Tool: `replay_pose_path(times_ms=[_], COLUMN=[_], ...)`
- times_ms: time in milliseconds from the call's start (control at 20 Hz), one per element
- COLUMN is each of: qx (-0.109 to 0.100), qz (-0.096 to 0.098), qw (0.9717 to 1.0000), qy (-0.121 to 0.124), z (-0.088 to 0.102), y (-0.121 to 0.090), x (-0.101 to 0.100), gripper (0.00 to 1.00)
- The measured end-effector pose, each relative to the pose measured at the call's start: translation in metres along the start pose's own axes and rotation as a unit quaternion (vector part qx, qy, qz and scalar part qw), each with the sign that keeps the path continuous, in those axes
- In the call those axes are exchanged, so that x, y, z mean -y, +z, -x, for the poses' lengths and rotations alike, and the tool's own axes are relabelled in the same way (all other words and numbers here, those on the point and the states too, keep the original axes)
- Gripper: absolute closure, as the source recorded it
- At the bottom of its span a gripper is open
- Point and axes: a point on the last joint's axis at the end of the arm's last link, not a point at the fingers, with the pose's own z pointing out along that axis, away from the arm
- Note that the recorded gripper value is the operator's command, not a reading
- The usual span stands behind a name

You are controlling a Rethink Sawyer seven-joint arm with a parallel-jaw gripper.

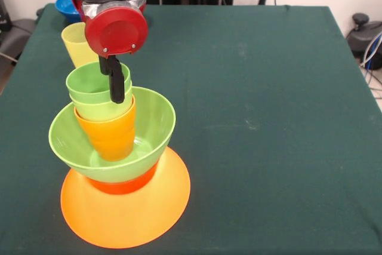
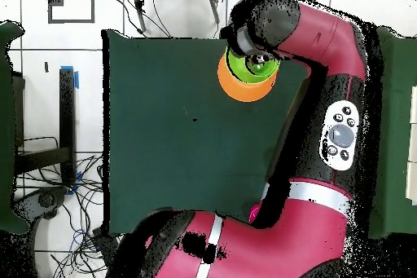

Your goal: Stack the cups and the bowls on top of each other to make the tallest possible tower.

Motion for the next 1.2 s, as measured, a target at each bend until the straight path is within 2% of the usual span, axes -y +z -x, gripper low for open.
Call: replay_pose_path(times_ms=[450, 700, 950, 1200], qx=[-0.002, -0.009, -0.018, -0.019], qz=[0.0, -0.007, -0.013, -0.008], qw=[1.0, 0.9999, 0.9996, 0.9994], qy=[0.004, 0.008, 0.015, 0.028], z=[-0.003, -0.01, -0.018, -0.02], y=[-0.023, -0.035, -0.035, -0.024], x=[0.009, 0.023, 0.042, 0.066], gripper=[0.0, 0.0, 0.0, 0.0])
